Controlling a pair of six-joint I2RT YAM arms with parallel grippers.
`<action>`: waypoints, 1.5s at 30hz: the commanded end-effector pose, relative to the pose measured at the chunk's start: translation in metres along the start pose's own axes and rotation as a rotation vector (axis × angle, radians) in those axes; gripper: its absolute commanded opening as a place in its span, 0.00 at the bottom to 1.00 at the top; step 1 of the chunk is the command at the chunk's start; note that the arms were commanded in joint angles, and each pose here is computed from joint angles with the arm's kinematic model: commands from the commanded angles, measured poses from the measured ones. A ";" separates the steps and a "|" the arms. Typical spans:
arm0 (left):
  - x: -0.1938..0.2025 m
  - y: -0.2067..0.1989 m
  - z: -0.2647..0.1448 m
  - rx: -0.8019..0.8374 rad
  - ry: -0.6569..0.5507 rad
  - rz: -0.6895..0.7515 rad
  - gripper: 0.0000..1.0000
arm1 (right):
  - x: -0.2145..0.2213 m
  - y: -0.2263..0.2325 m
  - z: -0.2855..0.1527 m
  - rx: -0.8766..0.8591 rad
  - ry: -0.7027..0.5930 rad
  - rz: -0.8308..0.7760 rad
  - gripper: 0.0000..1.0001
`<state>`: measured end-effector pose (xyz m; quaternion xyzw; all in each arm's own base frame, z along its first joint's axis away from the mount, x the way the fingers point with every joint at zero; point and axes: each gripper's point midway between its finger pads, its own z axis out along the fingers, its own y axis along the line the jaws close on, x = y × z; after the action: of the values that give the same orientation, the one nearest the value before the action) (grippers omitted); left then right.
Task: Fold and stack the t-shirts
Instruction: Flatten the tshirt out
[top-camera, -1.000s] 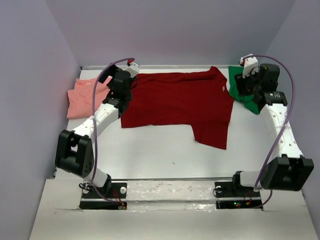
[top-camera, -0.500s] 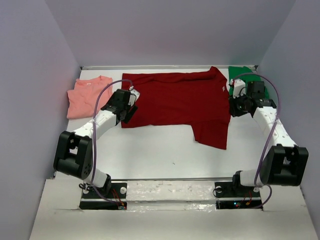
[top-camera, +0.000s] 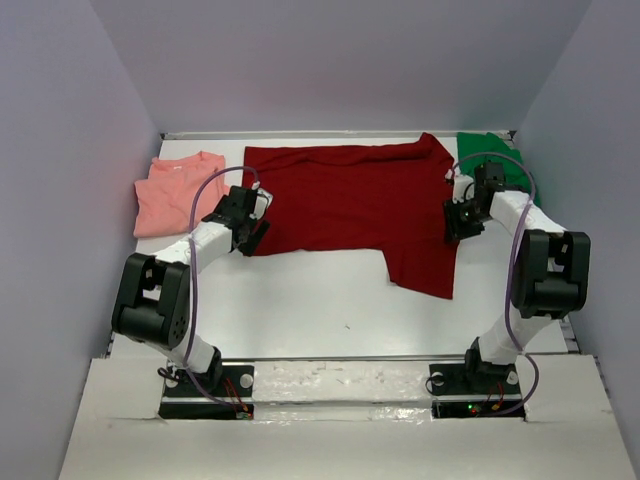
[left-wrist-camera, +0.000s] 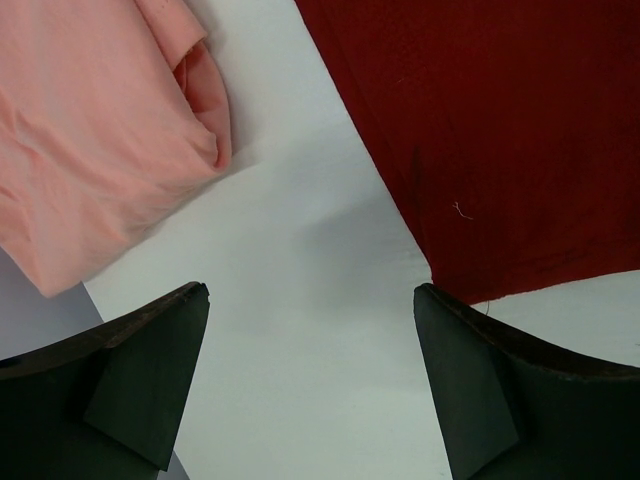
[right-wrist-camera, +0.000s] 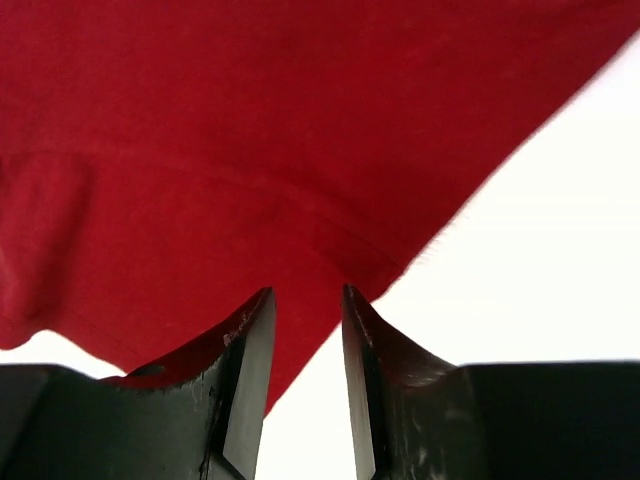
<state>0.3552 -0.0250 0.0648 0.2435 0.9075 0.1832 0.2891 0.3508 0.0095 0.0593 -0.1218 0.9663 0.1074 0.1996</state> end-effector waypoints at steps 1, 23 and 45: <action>-0.003 0.005 -0.002 -0.016 -0.018 -0.027 0.96 | -0.023 -0.016 -0.017 0.106 -0.050 -0.005 0.39; 0.000 0.003 -0.005 0.006 -0.020 -0.032 0.95 | -0.003 -0.031 0.028 0.112 0.061 0.032 0.32; -0.011 -0.029 -0.030 0.290 -0.058 -0.058 0.72 | 0.003 -0.034 0.033 0.120 0.079 0.016 0.00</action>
<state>0.3263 -0.0440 0.0428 0.2609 0.9297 0.0806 0.2472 0.3567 -0.0147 0.0211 -0.0988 0.9829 0.0495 0.1472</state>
